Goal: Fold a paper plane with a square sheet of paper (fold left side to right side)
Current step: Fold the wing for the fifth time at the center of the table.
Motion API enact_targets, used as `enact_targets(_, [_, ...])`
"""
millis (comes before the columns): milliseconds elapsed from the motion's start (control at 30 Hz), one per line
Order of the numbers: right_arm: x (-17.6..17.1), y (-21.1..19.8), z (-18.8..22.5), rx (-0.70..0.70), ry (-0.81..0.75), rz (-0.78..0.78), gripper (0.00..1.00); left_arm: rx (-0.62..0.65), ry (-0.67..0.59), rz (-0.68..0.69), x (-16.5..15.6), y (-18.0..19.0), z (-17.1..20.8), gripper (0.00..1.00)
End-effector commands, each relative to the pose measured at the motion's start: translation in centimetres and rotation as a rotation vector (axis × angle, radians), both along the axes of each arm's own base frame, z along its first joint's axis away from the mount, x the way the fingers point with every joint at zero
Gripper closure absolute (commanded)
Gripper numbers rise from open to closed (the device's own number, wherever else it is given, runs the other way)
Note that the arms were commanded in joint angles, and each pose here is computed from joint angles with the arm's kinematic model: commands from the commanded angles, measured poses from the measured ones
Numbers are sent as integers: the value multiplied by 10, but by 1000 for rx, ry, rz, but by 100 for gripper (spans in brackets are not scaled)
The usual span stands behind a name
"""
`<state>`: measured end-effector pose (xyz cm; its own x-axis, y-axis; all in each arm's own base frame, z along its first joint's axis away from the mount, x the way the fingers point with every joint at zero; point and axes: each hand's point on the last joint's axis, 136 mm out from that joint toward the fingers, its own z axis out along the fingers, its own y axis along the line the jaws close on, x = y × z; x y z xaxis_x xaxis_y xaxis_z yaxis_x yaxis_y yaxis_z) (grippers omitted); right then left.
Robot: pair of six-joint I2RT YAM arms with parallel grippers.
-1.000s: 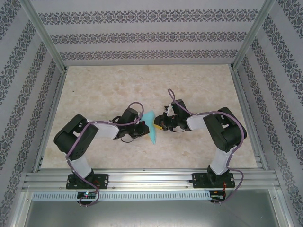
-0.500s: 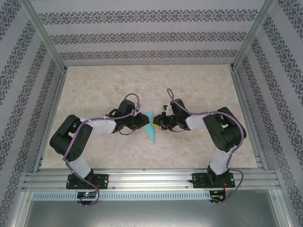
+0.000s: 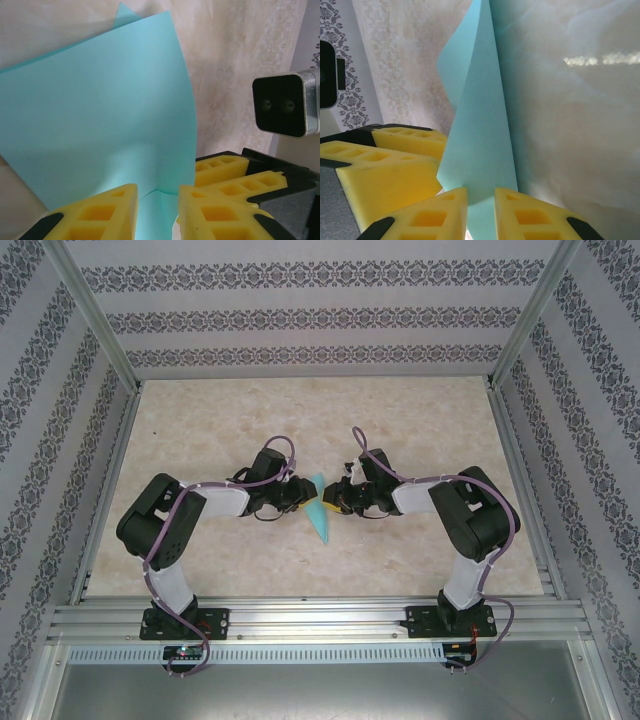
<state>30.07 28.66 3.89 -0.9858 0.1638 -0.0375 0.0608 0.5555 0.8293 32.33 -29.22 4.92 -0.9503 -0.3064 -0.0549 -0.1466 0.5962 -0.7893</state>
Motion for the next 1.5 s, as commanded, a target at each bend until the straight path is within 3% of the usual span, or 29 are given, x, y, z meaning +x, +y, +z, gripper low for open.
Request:
enact_targets(0, [3, 7, 1, -5, -15, 16, 78, -64, -44, 4, 16, -10, 17, 71])
enact_targets(800, [0, 7, -3, -15, -9, 22, 78, -50, -72, 14, 15, -4, 25, 70])
enact_targets(1467, [0, 10, -2, -11, -11, 25, 78, -43, -37, -12, 16, -11, 10, 79])
